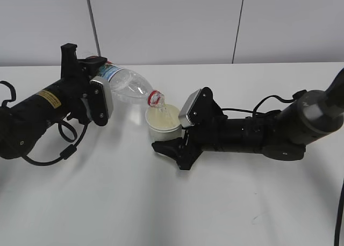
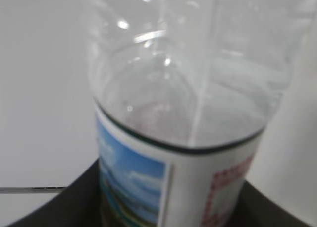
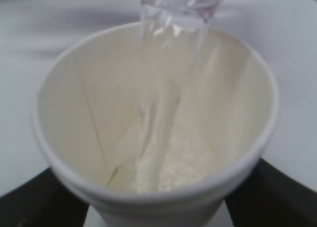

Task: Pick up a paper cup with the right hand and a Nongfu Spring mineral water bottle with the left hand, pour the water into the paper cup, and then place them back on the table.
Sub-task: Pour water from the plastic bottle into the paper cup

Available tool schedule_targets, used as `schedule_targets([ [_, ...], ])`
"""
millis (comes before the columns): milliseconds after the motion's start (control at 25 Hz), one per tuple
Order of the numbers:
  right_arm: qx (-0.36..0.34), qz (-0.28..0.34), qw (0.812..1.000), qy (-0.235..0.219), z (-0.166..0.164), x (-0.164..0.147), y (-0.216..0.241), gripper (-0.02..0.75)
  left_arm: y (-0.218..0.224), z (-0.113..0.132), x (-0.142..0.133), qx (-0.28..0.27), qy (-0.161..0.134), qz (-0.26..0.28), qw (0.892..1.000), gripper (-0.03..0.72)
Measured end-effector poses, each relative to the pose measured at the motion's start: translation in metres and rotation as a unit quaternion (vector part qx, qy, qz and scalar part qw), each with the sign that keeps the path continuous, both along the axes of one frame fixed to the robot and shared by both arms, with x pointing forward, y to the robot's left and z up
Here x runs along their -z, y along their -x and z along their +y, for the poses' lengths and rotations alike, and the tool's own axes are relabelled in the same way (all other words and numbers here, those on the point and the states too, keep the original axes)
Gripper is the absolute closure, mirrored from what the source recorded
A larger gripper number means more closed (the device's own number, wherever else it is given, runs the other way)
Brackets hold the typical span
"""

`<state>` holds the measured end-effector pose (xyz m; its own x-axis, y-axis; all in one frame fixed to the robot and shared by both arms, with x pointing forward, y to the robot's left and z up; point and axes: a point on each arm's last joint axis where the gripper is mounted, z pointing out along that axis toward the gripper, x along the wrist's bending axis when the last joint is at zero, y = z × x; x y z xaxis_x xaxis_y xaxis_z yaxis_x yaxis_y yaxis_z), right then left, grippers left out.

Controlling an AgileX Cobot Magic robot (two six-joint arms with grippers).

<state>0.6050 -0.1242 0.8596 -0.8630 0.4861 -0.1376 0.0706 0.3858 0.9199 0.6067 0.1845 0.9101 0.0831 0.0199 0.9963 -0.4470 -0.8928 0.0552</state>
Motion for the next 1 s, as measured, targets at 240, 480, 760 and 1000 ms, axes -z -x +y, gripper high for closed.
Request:
schedule_targets([
  [240, -0.001, 0.000, 1.000, 0.000, 0.0000, 0.0001, 0.0001, 0.182, -0.0003, 0.0005, -0.0001, -0.003, 0.002, 0.000, 1.000, 0.333],
  [480, -0.001, -0.003, 1.000, 0.000, 0.0001, -0.0025, 0.0000, 0.182, -0.0004, 0.0007, -0.0006, -0.005, 0.003, -0.002, 1.000, 0.335],
  [760, 0.002, -0.007, 1.000, 0.007, -0.0006, -0.0074, -0.0008, 0.182, -0.0005, 0.0008, -0.0007, -0.005, 0.003, -0.003, 1.000, 0.335],
  [1000, 0.005, -0.004, 1.000, 0.013, -0.0014, -0.0062, -0.0010, 0.182, -0.0005, 0.0009, -0.0008, -0.006, 0.003, -0.003, 1.000, 0.335],
])
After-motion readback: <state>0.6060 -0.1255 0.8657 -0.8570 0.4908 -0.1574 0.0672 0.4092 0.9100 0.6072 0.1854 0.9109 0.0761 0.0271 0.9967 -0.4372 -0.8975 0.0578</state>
